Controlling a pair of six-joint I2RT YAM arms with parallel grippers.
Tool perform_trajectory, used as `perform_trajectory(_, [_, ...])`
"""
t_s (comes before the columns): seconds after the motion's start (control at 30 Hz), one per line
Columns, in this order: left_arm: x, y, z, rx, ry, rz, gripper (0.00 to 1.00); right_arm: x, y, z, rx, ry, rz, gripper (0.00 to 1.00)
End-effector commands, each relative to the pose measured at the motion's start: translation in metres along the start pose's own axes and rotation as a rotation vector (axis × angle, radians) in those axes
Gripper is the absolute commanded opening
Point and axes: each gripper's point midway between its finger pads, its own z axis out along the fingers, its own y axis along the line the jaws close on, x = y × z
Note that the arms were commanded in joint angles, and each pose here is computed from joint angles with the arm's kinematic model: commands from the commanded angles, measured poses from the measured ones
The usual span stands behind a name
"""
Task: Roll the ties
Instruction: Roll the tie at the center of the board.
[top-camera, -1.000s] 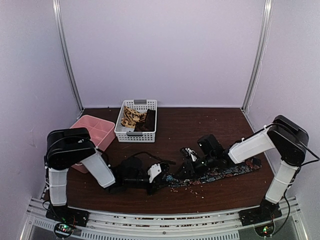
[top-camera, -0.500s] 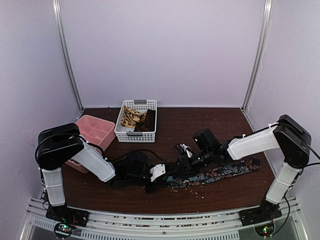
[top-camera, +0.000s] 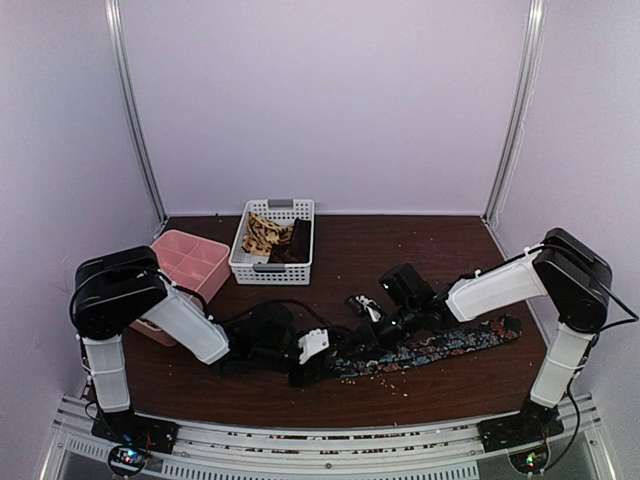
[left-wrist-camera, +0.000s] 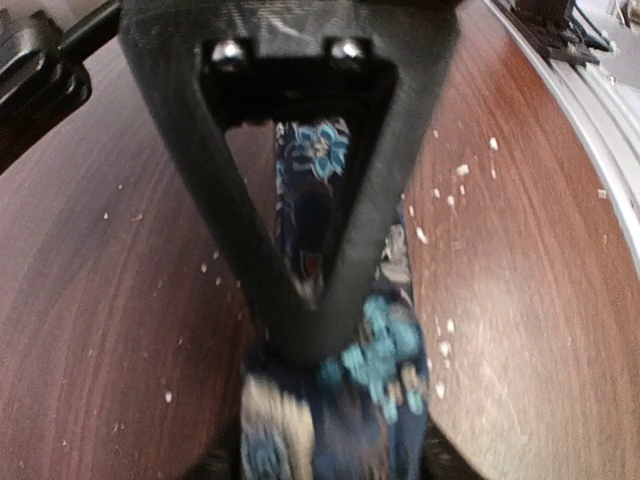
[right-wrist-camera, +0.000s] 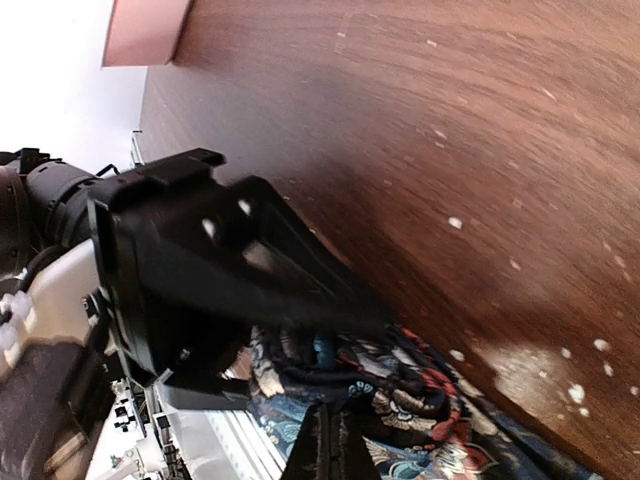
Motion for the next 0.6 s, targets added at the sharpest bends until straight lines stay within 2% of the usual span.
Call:
perform_trajectory(0.0, [0.007, 0.002, -0.014, -0.032, -0.001, -0.04, 0.59, 0.011, -0.029, -0.001, 0.061, 0.007, 0.041, 0.0])
perform_trajectory(0.13, [-0.002, 0.004, -0.018, -0.056, -0.059, -0.063, 0.82, 0.01, -0.031, -0.005, 0.056, -0.01, 0.035, 0.0])
perform_trajectory(0.2, [-0.005, 0.005, -0.012, -0.054, -0.087, -0.09, 0.86, 0.01, -0.036, -0.006, 0.061, -0.013, 0.035, 0.0])
perform_trajectory(0.37, [-0.019, 0.01, 0.007, -0.078, -0.167, -0.12, 0.86, 0.016, -0.049, -0.01, 0.071, -0.018, 0.056, 0.0])
perform_trajectory(0.57, [-0.021, 0.012, 0.036, -0.072, -0.165, -0.143, 0.83, 0.02, -0.054, -0.012, 0.087, -0.019, 0.055, 0.0])
